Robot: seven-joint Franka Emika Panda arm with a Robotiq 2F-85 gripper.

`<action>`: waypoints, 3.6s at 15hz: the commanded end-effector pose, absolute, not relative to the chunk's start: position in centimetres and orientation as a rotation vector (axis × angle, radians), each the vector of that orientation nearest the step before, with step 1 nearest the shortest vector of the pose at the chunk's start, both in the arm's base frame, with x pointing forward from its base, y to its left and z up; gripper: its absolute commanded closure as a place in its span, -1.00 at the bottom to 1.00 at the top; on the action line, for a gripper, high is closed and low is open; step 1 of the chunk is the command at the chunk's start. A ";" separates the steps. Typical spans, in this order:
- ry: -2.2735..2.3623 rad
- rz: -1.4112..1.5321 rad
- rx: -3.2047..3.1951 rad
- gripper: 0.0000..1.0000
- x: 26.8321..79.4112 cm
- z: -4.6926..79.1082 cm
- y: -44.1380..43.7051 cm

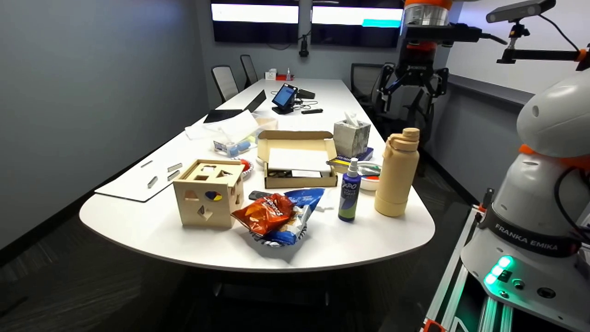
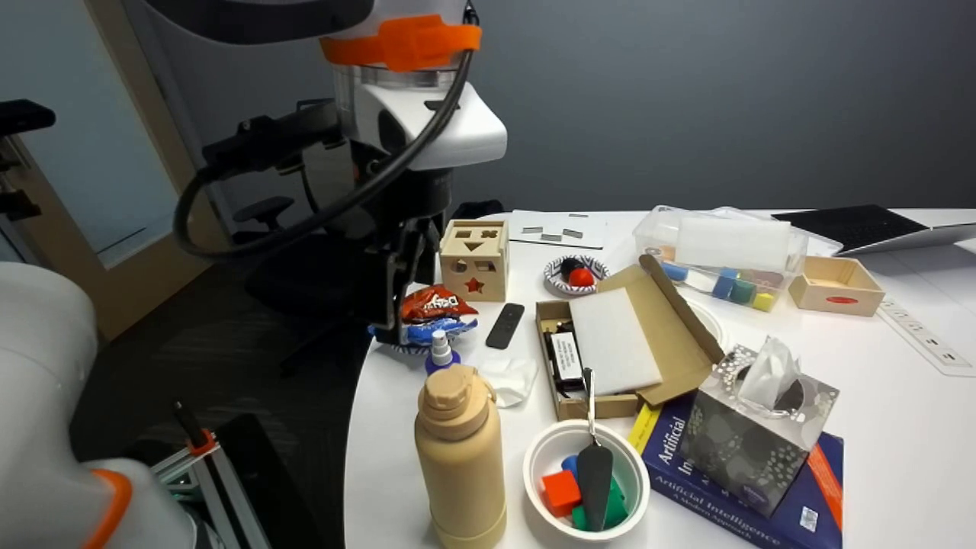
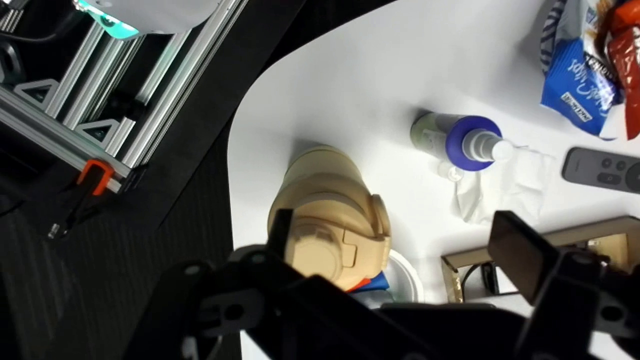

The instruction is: Twist the bottle on the table

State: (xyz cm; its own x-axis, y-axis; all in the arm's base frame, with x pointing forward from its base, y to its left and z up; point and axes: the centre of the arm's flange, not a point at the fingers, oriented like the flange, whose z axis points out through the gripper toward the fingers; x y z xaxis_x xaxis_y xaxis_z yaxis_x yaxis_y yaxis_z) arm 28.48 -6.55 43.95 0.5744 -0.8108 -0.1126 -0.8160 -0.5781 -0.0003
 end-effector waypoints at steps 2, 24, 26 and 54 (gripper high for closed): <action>1.601 0.146 -2.726 -1.00 29.1 44.1 -6.9; 1.293 0.128 -2.787 -1.00 29.5 39.6 -13.7; 1.254 0.172 -2.791 -1.00 29.3 39.3 -13.7; 1.060 0.221 -2.957 0.60 30.3 38.9 -12.7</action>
